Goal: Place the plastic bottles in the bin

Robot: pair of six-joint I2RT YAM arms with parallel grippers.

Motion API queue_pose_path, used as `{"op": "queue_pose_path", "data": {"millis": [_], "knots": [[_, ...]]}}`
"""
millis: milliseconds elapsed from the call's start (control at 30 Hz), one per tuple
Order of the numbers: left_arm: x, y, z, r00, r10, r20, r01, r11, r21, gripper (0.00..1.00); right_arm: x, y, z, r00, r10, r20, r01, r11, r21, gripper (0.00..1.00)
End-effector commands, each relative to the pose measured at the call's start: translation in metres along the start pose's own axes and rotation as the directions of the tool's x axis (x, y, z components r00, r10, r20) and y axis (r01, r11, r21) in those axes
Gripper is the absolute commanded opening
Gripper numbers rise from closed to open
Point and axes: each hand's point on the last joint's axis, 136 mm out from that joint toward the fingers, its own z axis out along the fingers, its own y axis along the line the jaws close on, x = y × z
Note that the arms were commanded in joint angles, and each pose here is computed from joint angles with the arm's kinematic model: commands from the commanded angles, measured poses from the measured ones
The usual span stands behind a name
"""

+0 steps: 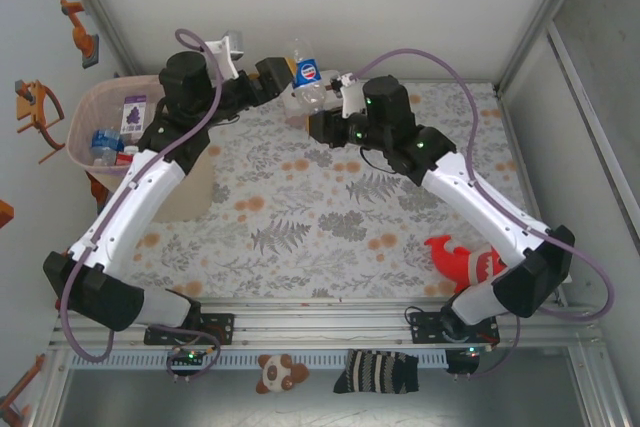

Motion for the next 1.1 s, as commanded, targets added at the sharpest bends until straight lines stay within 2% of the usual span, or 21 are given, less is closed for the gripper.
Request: {"op": "queue_pose_path", "data": {"millis": [0,267,600,1067], "knots": [[-0.01,-0.027,0.006,1.0,0.0,0.023,-0.002,0.996,0.093,0.91,-0.018,0.018,-0.012,0.998,0.028,0.056,-0.024,0.997,-0.076,0.27],[-0.006,-0.03,0.014,0.999,-0.038,0.023,0.034,0.991,0.126,0.87,-0.025,0.032,-0.02,0.995,0.055,0.079,-0.043,0.989,-0.14,0.27],[0.006,-0.035,0.022,0.998,-0.056,-0.001,0.056,0.989,0.135,0.82,-0.03,0.036,-0.024,0.994,0.049,0.093,-0.035,0.988,-0.153,0.27],[0.012,-0.033,0.026,0.998,-0.066,-0.013,0.067,0.989,0.133,0.68,-0.031,0.038,-0.026,0.994,0.047,0.103,-0.03,0.986,-0.164,0.27]]}}
